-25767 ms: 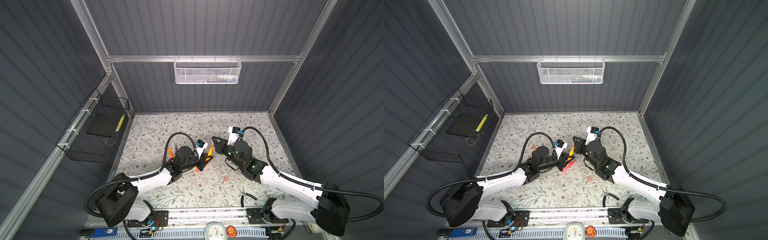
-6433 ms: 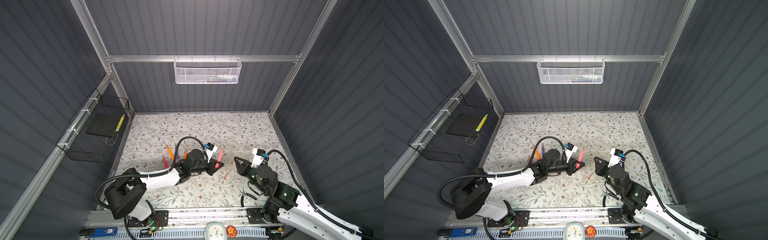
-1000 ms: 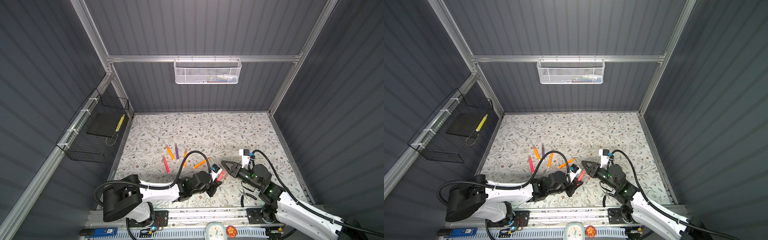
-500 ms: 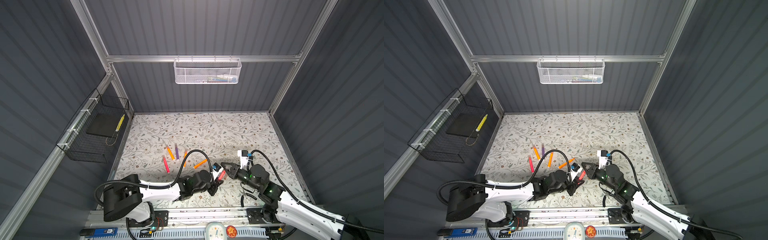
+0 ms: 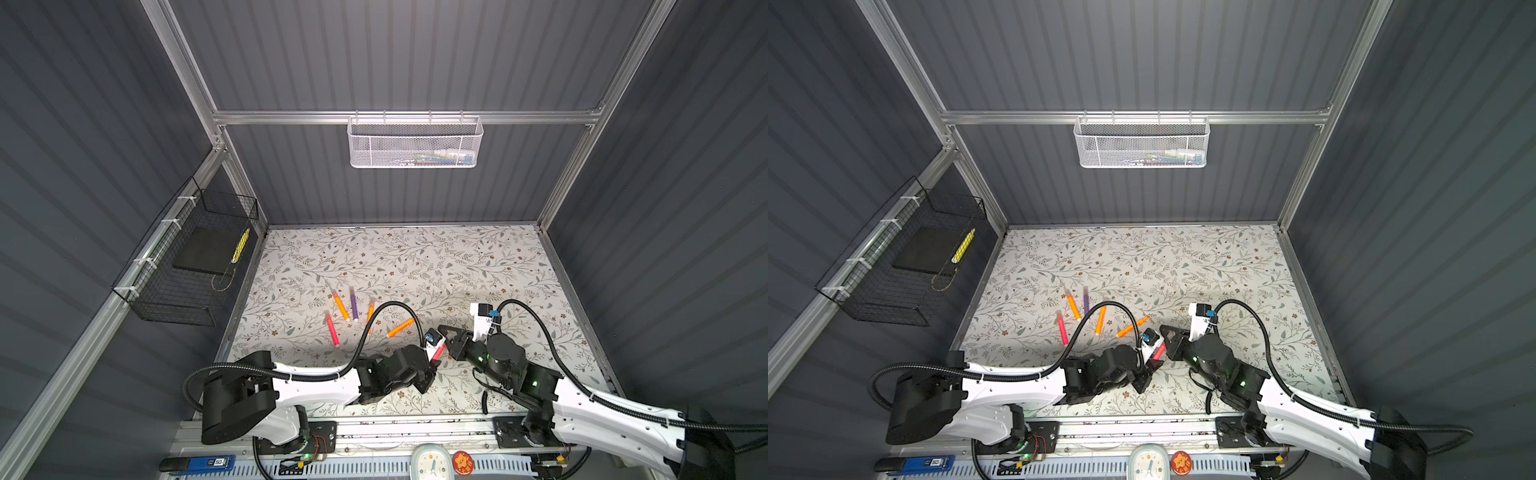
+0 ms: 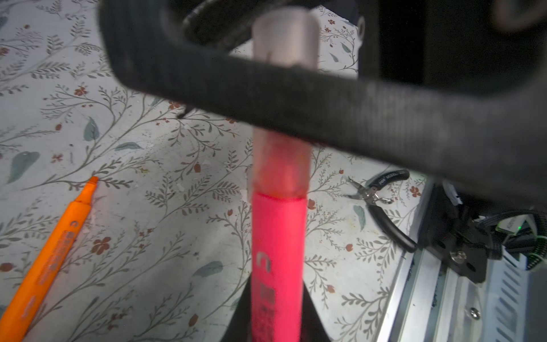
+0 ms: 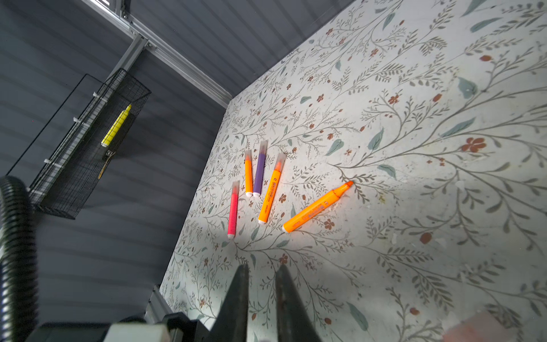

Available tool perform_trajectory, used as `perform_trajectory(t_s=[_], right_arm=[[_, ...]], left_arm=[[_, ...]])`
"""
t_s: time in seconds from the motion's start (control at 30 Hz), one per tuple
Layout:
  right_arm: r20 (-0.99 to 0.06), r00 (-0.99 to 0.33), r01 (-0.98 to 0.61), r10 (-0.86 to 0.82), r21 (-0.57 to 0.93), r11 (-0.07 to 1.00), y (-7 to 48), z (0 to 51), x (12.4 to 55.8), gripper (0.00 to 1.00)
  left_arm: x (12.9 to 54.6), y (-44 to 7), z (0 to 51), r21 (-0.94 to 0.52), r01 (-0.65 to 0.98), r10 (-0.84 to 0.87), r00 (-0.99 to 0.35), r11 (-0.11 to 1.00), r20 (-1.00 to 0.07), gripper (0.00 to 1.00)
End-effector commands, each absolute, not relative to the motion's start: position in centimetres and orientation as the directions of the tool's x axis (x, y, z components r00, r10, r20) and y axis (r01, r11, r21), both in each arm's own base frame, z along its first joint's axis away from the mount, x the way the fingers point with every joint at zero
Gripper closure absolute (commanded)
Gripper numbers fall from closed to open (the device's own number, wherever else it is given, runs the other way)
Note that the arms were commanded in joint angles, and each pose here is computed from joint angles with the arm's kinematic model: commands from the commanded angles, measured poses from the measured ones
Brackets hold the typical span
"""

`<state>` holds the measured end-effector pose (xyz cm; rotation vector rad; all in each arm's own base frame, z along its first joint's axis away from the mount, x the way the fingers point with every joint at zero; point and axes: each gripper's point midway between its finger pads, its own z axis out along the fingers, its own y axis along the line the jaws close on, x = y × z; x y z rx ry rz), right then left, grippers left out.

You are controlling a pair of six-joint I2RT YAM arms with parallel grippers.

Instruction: Insert the pens into the pen caps

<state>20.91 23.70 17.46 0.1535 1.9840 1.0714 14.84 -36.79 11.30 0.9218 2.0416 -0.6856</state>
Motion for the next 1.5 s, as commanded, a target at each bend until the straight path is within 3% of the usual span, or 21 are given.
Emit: perform_trajectory(t_s=[0.0, 0.13, 0.3, 0.53, 0.67, 1.0, 1.1, 1.27, 1.47], right_arm=[[-0.576, -0.724, -0.249, 0.379, 0.731, 0.636, 25.8, 14.7, 18.7, 1.00], [-0.559, -0.743, -0.215, 0.368, 0.721, 0.659, 26.7, 13.5, 17.9, 1.00], [-0.495, -0.790, -0.205, 0.362, 0.769, 0.605, 28.9, 13.0, 16.7, 1.00], [-0.455, -0.821, -0.238, 0.344, 0.822, 0.518, 31.1, 13.9, 15.4, 1.00], [-0.480, -0.821, -0.322, 0.309, 0.837, 0.443, 32.6, 15.1, 14.5, 1.00], [-0.575, -0.769, -0.479, 0.278, 0.808, 0.343, 33.5, 16.4, 12.7, 1.00], [-0.554, -0.784, -0.439, 0.280, 0.814, 0.380, 33.3, 15.2, 13.0, 1.00], [-0.483, -0.829, -0.215, 0.283, 0.742, 0.635, 32.2, 11.0, 12.3, 1.00], [-0.393, -0.865, -0.140, 0.312, 0.786, 0.602, 33.1, 10.4, 11.1, 1.00]], left_arm=[[19.6, -36.6, 18.6, -0.114, 0.681, 0.165, -0.332, 0.723, -0.929, 1.00], [20.3, -36.3, 21.0, -0.075, 0.669, 0.139, -0.260, 0.739, -0.956, 1.00], [21.5, -36.4, 22.7, -0.059, 0.659, 0.119, -0.222, 0.750, -0.968, 1.00], [24.1, -35.3, 23.6, -0.276, 0.708, -0.031, -0.339, 0.649, -0.940, 1.00], [23.2, -36.0, 24.5, -0.305, 0.769, -0.032, -0.348, 0.562, -0.937, 1.00], [21.9, -35.6, 27.1, -0.286, 0.835, -0.032, -0.308, 0.470, -0.951, 1.00], [22.7, -34.6, 27.5, -0.265, 0.807, -0.045, -0.285, 0.528, -0.958, 1.00], [25.5, -30.8, 28.4, -0.201, 0.664, -0.092, -0.195, 0.720, -0.976, 1.00], [25.6, -29.0, 29.5, -0.193, 0.627, -0.158, -0.111, 0.755, -0.981, 1.00]])
